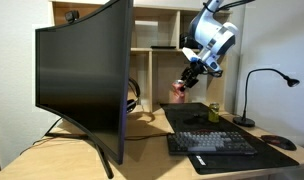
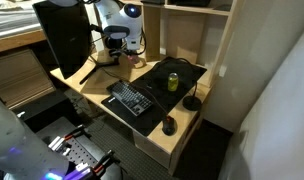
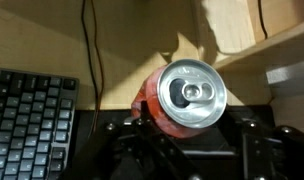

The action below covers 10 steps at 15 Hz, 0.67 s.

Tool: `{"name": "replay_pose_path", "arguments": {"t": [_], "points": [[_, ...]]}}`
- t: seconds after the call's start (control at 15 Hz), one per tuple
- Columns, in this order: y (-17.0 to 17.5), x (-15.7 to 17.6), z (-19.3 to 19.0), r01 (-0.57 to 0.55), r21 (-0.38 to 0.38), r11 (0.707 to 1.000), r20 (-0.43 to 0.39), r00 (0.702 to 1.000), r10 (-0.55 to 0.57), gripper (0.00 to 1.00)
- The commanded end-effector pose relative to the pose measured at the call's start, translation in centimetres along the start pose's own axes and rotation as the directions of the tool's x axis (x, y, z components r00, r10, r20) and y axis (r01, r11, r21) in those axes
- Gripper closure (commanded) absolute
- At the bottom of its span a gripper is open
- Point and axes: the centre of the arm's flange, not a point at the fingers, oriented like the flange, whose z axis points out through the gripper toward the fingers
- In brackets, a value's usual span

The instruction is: Put the orange can next to the yellow can.

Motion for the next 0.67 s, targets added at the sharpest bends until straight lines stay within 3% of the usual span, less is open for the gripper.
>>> {"name": "replay_pose_path", "arguments": {"t": [0.0, 0.13, 0.2, 0.33, 0.6], "points": [[-0.5, 1.0, -0.5, -0.046, 0.022, 0.999, -0.009, 0.999, 0.046, 0.33], [-1.1, 1.8, -0.9, -0.090, 0.049, 0.995, -0.015, 0.996, 0.091, 0.33], [-1.1, 1.7, -0.8, -0.098, 0.050, 0.994, -0.014, 0.995, 0.099, 0.58], [-2.2, 3.0, 1.5, -0.179, 0.080, 0.981, -0.051, 0.982, 0.184, 0.58], [-3.2, 8.0, 4.4, -0.402, 0.149, 0.904, -0.069, 0.907, 0.415, 0.58]]}}
